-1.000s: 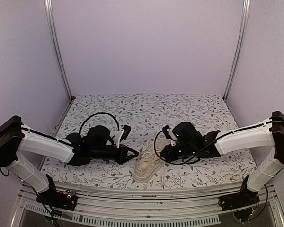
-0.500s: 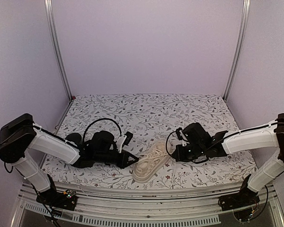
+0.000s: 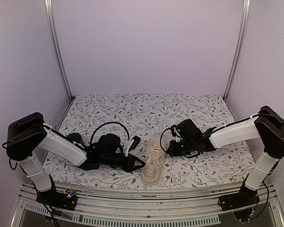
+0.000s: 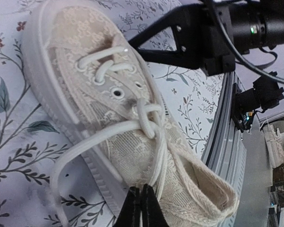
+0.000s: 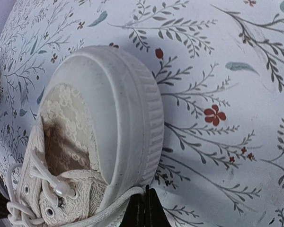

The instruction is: Tie the shoes

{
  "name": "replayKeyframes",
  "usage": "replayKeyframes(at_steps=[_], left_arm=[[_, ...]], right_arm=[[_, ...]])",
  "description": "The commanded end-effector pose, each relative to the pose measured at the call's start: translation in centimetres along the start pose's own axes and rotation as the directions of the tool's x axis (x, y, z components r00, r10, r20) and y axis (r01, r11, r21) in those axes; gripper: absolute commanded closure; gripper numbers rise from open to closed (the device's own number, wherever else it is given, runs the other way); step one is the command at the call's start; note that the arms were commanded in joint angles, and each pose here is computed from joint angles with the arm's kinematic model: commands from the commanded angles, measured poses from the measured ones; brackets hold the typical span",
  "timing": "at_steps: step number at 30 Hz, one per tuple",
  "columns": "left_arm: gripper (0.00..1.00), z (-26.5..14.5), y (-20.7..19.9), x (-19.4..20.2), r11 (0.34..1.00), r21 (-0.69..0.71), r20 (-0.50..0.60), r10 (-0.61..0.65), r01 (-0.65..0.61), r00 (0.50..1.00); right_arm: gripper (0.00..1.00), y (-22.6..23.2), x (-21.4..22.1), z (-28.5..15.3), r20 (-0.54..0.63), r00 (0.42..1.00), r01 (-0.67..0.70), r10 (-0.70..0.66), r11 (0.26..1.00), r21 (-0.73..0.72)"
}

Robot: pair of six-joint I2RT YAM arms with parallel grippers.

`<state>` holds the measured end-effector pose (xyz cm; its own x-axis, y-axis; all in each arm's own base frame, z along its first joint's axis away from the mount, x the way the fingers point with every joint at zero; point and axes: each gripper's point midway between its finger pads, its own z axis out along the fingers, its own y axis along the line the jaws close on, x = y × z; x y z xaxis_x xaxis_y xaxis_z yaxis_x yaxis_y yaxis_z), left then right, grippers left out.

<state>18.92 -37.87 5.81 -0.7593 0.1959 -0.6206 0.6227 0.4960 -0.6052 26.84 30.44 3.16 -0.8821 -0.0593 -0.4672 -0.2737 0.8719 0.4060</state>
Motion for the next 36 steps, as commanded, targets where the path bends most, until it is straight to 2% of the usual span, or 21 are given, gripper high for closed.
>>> replayKeyframes(at_steps=[1, 8, 13, 18, 23, 30, 36], left_arm=[[1.0, 0.8, -1.2, 1.9, 1.0, 0.022, -0.071, -0.006, 0.007, 0.997], [1.0, -1.3, -0.9, -1.7, 0.995, -0.091, 0.055, 0.033, -0.028, 0.998], [1.0, -2.3, -2.9, -5.3, 0.992, -0.086, 0.137, 0.1, -0.089, 0.986], [1.0, -2.1, -3.4, -5.8, 0.989, -0.079, 0.13, 0.131, -0.121, 0.983], [1.0, -2.0, -3.5, -5.6, 0.99, -0.072, 0.122, 0.127, -0.118, 0.984], [1.0, -2.5, -3.9, -5.1, 0.991, -0.036, 0.128, 0.135, -0.131, 0.983], [1.0, -2.6, -3.5, -2.9, 0.989, -0.017, 0.059, 0.145, -0.144, 0.988]], right_arm=[[0.98, 2.0, -4.2, 0.1, 0.099, 0.994, 0.048, -0.042, 0.997, -0.064], [0.98, 1.2, -4.1, -1.8, 0.087, 0.988, 0.131, -0.13, 0.991, -0.013], [0.98, 2.8, -3.4, -4.4, 0.068, 0.965, 0.259, -0.254, 0.963, -0.076], [0.98, 5.5, -1.9, -6.5, 0.052, 0.944, 0.329, -0.325, 0.923, -0.198], [0.98, 7.3, 0.5, -5.8, 0.001, 0.931, 0.352, -0.364, 0.901, -0.254], [0.98, 8.5, 1.3, -4.4, -0.017, 0.938, 0.327, -0.345, 0.903, -0.28], [0.98, 8.7, 0.9, -4.0, -0.019, 0.944, 0.311, -0.329, 0.91, -0.272]])
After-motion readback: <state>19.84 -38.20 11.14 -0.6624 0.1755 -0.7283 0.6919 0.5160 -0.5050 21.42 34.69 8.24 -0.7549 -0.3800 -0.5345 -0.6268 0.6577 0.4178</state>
